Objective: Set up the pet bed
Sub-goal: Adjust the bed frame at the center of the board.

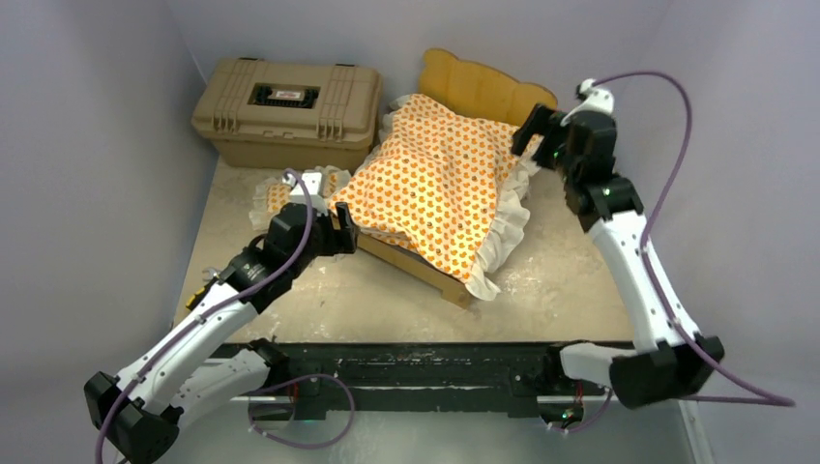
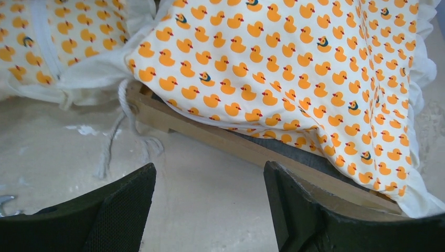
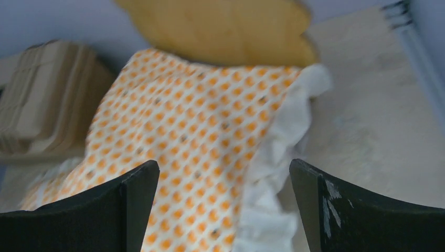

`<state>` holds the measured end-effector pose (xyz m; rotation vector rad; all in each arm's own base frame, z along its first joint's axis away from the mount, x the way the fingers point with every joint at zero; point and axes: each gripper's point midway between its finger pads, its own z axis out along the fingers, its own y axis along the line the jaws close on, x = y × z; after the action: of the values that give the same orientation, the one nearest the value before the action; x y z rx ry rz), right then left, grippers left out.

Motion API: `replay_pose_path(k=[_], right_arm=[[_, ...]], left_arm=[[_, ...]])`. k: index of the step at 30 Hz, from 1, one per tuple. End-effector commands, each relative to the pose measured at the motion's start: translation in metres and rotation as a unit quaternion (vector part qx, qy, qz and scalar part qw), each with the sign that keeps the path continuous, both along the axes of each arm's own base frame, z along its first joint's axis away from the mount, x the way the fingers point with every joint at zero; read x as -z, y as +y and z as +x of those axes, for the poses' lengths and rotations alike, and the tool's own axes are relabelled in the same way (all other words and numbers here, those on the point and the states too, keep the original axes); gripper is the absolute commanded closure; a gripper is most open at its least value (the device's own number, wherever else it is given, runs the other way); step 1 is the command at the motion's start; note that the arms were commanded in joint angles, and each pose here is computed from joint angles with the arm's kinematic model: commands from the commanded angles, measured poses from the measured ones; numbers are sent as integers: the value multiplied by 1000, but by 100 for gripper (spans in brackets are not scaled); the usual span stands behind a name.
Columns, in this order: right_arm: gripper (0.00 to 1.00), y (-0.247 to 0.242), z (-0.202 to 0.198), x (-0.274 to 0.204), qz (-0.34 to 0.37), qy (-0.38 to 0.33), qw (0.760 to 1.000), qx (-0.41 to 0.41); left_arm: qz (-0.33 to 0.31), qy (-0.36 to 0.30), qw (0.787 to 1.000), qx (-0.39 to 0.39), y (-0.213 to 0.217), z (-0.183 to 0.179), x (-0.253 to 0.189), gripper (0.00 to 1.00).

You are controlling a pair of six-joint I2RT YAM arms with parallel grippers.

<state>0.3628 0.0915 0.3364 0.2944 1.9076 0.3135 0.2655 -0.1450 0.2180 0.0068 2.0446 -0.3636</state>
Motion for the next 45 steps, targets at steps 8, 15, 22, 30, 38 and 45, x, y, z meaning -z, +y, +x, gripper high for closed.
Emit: replay_pose_path(k=[8,15,22,30,38,45], right_arm=[[8,-95,187,-46,-249,-211,939,-108],[10,-86,225,-19,-292,-222,907,-206],[22,-68,247,29,-276,-199,894,-292],[62,-60,247,60,-252,-179,894,-324],[100,-58,189,30,-215,-192,919,-270],[100,-30,110,29,-162,-182,949,-200]], left_arm=[[-118,69,990,-25,-30,2,22,21],[-127,93,987,-25,-40,7,43,20],[-110,91,989,-33,-35,9,45,20],[-64,59,995,-57,-10,7,27,20],[-33,22,997,-59,3,9,2,20],[1,6,1000,-14,-3,12,-17,20]])
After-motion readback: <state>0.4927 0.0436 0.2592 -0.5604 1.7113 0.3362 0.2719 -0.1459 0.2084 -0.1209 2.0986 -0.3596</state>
